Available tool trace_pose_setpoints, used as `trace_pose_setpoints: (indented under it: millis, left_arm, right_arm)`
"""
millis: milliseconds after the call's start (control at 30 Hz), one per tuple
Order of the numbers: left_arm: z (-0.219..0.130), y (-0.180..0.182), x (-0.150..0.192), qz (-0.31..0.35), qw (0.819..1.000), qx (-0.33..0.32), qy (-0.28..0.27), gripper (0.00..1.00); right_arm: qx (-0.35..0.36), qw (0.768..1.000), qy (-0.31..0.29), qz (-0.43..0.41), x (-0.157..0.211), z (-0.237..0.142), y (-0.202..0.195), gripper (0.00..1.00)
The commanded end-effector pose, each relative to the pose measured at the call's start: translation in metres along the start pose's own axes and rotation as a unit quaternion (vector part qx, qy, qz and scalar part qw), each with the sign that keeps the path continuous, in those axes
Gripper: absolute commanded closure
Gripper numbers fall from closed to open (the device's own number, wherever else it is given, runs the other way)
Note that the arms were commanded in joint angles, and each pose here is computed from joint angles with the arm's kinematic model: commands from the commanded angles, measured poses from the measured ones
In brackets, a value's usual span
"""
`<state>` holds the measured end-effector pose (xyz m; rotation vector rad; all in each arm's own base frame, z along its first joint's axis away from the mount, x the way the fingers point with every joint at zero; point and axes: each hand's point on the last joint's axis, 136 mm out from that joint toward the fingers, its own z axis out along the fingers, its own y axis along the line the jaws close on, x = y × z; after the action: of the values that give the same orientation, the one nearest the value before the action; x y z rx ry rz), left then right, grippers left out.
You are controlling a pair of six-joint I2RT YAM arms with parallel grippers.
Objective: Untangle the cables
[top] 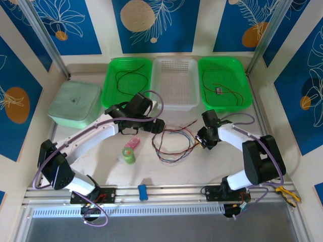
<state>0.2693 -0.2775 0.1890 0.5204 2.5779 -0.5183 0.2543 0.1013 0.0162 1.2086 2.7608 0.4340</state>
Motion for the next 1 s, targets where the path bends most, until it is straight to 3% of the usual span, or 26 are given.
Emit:
trace_pose_setpoints:
  millis: [0,233,667,767,967]
  left_arm:
    - [0.005,-0.007,0.002,0.014,1.0,0.009,0.009,0.11]
    - [0.008,-0.011,0.004,0.027,0.999,0.014,0.01,0.11]
    - [0.013,-0.02,0.005,0.045,0.999,0.029,0.01,0.11]
    - [0.017,-0.035,0.005,0.069,0.996,0.061,0.011,0.11]
    - [0.024,-0.076,0.002,0.067,0.985,0.152,0.051,0.23]
  right_arm:
    - [-0.003,1.0,0.014,-0.004,0.005,0.001,0.005,0.79]
    - [-0.004,1.0,0.01,-0.006,0.006,-0.002,0.006,1.0]
    - [-0.041,0.999,-0.022,-0.02,0.004,-0.049,0.019,1.0]
    - [-0.063,0.997,-0.025,-0.027,0.007,-0.067,0.028,1.0]
    - [-0.11,0.992,-0.031,-0.06,0.017,-0.104,0.056,1.0]
